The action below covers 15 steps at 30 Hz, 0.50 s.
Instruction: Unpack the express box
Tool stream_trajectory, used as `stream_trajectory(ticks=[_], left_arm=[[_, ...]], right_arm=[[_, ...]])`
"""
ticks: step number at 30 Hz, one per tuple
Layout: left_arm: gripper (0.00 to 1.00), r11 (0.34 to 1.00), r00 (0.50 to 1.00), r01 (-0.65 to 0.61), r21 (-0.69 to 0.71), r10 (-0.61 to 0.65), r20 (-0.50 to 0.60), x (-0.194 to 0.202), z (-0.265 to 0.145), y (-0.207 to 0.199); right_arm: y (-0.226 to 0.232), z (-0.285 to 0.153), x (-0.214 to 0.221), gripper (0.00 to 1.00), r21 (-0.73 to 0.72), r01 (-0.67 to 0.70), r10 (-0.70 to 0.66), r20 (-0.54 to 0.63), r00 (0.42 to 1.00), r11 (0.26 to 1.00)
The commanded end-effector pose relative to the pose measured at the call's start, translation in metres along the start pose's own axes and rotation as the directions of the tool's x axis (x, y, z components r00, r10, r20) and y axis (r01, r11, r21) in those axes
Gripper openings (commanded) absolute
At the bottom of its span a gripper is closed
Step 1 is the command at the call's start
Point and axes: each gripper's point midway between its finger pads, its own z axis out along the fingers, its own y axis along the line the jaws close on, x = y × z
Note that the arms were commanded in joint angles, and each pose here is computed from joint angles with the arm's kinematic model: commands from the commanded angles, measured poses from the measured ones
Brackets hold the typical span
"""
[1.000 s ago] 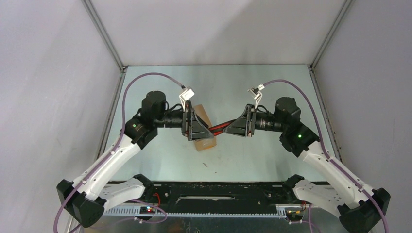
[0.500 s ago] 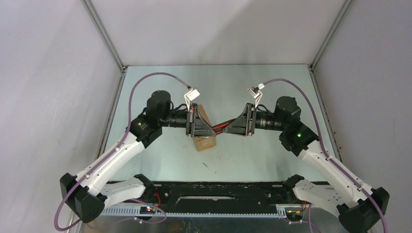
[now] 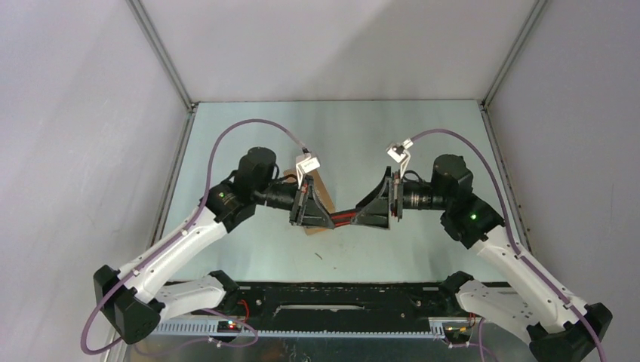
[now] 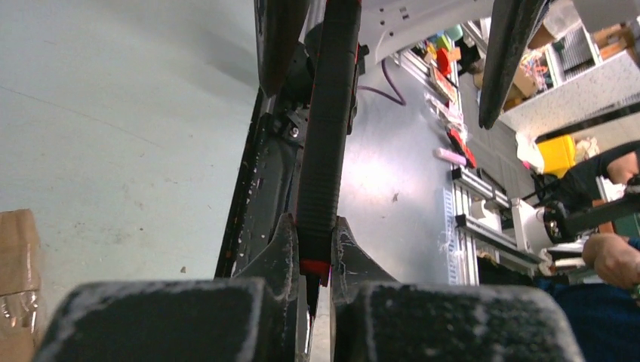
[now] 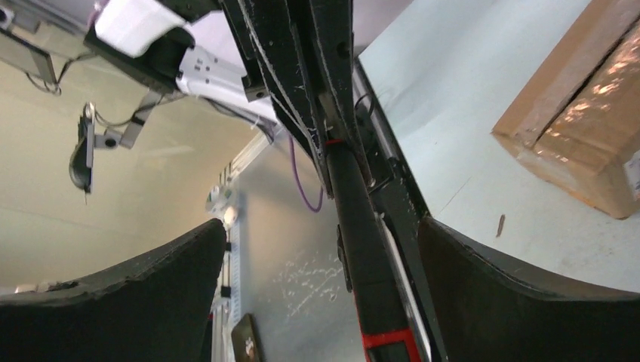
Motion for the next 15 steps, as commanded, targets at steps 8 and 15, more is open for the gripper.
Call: stream_trajectory(ticks=[8,15], left_arm=[[0.00,0.976,0.979,-0.129,0.173,0.153,-0.131,0.028,0.010,-0.044],[0.00,0.970,0.976,-0.158,0.184,0.181,-0.117,0.028,0.008,-0.051]], right_arm=[[0.025,0.013,0.053,0.87,-0.104,0.056,-0.077,-0.207,0.975,0.993],[0.018,0.022,0.079,0.74,-0.080,0.020,-0.044,-0.306,0.951,0.997]])
